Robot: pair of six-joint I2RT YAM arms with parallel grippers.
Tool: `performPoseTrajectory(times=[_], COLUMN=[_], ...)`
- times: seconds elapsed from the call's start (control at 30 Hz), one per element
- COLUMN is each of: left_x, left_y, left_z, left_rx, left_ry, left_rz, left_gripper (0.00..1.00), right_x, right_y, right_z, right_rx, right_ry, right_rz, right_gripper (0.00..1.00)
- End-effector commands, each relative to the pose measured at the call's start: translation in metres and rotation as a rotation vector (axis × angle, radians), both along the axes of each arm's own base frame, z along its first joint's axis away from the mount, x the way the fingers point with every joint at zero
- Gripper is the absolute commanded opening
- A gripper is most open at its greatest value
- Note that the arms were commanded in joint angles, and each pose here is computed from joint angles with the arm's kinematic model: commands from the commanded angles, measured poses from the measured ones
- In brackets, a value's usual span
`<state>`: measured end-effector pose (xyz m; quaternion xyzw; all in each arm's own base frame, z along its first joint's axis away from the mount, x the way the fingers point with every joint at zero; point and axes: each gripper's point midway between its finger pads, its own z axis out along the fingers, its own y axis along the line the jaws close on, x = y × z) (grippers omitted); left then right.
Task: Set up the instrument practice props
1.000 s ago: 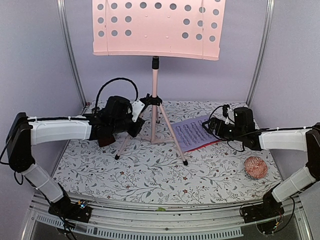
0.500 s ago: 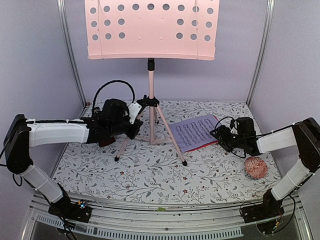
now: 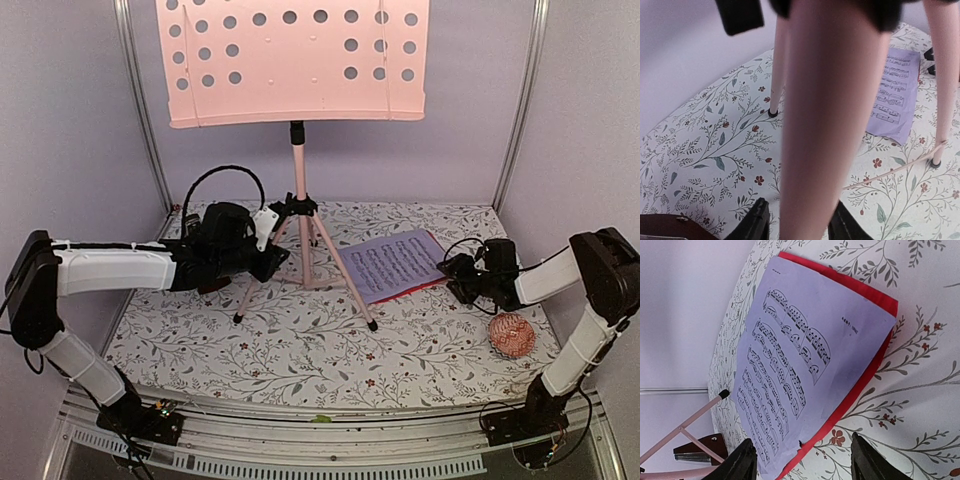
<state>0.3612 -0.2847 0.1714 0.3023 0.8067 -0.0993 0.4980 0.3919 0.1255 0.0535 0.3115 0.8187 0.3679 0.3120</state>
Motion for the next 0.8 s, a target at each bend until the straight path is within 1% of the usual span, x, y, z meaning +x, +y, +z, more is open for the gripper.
performPoseTrajectory(times=[0.0,0.07,0.2,0.33,0.57,0.77], left_x=[-0.002,-0.002,-0.004,-0.007,-0.01,-0.013], left_y=[0.01,0.01,0.011,0.01,0.01,0.012], left_z=[-0.002,0.001,0.008,0.016,0.025,0.034], left_rx=[-0.023,-0.032,-0.054,-0.081,-0.105,-0.123], left_ry=[0.023,0.02,0.014,0.013,0.014,0.007], left_rz=[0.034,0.034,0.037,0.031,0.026,0.025], left_gripper=[0.44,0.48,0.51,0.51,0.52,0.52], right_x=[0.013,0.017,0.026,0.036,0.044,0.039], right_y=[0.006,0.004,-0.002,-0.005,-0.008,-0.011], right_z=[0.009,0.009,0.005,0.003,-0.003,-0.009], right_rx=[0.046,0.041,0.041,0.047,0.055,0.041], right_ry=[-0.031,-0.03,-0.023,-0.02,-0.003,0.024], right_rz=[0.004,-0.01,-0.034,-0.039,-0.057,-0.068], right_gripper=[0.63,0.62,0.58,0.55,0.54,0.54])
